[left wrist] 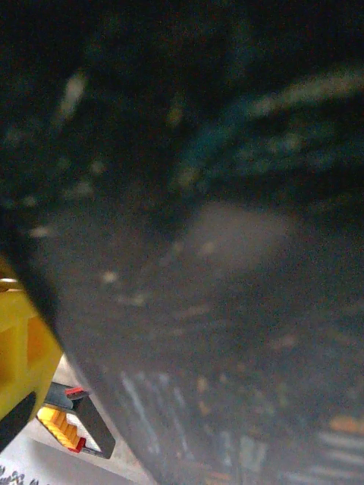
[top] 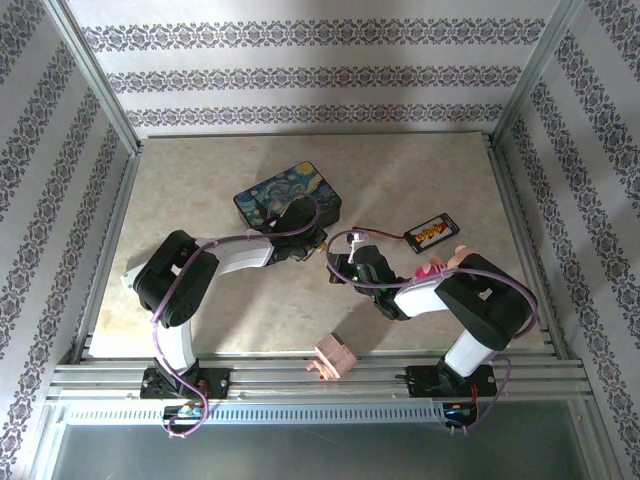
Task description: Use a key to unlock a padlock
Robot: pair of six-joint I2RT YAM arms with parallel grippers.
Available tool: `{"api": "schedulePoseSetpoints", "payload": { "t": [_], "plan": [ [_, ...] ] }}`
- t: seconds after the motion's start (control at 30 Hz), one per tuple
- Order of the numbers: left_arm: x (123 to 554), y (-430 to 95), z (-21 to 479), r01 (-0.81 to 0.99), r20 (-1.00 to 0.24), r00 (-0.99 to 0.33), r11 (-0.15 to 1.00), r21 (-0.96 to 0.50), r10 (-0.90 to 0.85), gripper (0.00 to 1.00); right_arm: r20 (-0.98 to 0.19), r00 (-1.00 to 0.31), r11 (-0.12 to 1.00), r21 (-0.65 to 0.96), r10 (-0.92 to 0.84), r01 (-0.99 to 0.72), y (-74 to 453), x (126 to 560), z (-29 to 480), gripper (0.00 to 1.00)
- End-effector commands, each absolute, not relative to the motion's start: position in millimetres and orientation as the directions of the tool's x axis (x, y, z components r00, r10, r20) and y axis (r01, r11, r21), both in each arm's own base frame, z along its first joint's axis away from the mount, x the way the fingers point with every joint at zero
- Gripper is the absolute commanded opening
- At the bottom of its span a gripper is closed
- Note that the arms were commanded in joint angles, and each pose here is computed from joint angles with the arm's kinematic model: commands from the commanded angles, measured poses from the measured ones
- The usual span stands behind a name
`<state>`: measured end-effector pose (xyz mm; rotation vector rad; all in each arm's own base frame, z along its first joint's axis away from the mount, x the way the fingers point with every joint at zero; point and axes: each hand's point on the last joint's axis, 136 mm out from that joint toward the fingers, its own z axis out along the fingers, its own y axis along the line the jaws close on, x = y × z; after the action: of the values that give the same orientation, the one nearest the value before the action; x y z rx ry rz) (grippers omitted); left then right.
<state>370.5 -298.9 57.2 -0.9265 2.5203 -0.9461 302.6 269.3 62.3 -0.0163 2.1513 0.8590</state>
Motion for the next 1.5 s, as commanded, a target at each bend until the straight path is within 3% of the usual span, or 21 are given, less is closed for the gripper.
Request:
{"api": "schedulePoseSetpoints", "payload": {
  "t": [0.0, 1.47],
  "plan": [
    [358.9, -323.7, 50.5, -0.494, 0.072, -0.767, 0.516, -0.7, -0.637, 0.11, -0.705, -0.643, 0.75, 0.591, 0.3, -0.297, 273.9, 307.9, 74.7, 0.0],
    [355.6, -326.2, 49.7, -0.471, 0.061, -0.788, 0.537, -0.7, -0.613, 0.1, -0.618, -0.688, 0.669, 0.697, 0.38, -0.257, 278.7, 316.7, 73.3, 0.0]
  ]
}}
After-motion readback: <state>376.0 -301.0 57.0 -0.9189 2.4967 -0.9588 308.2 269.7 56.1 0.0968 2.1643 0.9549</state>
